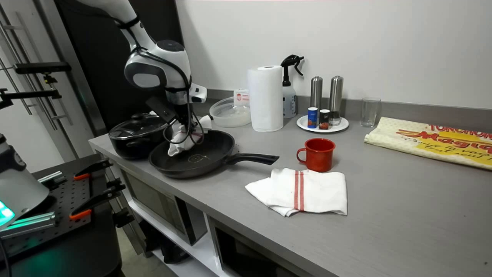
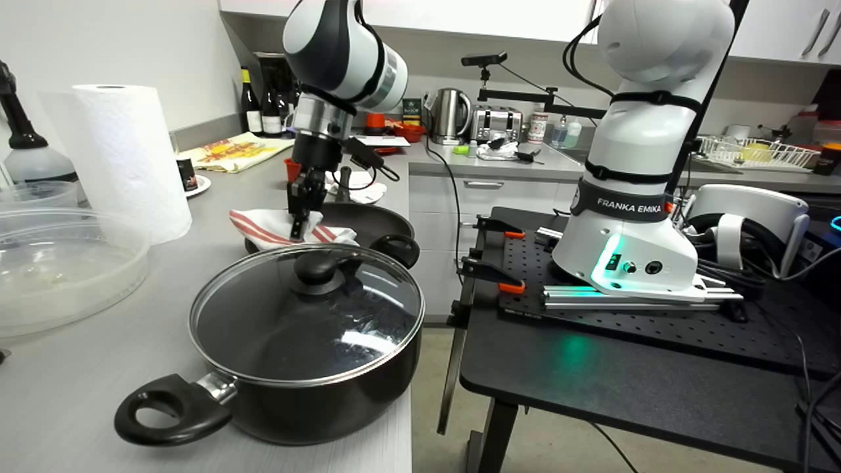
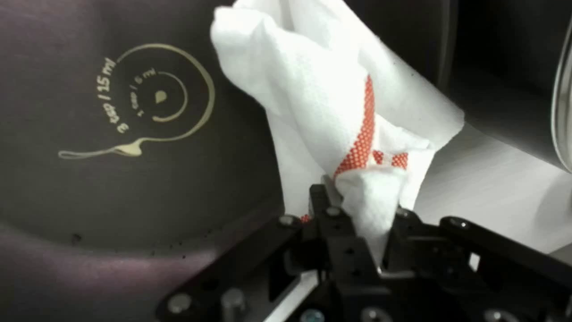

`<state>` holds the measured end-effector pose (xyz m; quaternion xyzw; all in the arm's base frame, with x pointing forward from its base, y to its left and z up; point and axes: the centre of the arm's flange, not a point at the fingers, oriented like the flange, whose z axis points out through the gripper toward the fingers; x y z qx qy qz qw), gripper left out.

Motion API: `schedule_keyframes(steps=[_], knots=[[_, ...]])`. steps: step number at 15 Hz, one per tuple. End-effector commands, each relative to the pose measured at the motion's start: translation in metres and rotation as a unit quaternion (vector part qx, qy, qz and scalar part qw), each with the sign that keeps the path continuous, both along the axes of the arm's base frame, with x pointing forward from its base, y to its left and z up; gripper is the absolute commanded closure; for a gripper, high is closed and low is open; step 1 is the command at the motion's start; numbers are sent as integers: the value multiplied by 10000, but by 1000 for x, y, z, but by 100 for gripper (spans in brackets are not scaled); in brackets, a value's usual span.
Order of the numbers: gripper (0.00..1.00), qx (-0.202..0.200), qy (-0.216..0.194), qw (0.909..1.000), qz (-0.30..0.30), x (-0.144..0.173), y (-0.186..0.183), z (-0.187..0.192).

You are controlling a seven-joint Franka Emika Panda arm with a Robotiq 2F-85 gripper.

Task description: Use the white and red towel on the left to wipe the black pan

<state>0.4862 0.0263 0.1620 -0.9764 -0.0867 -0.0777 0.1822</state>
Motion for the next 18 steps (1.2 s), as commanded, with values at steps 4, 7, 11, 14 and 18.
schedule_keyframes(steps=[4,7,11,14,18], knots=[[96,-77,-556,9971,-505,-6,-15,52],[96,-511,-570,9900,-1184,10,-33,71],[96,-973,-572,9732,-2005,28,-61,99],[96,-1389,-484,9577,-2472,42,-88,113],[96,-1812,-107,9419,-2825,62,-136,121]])
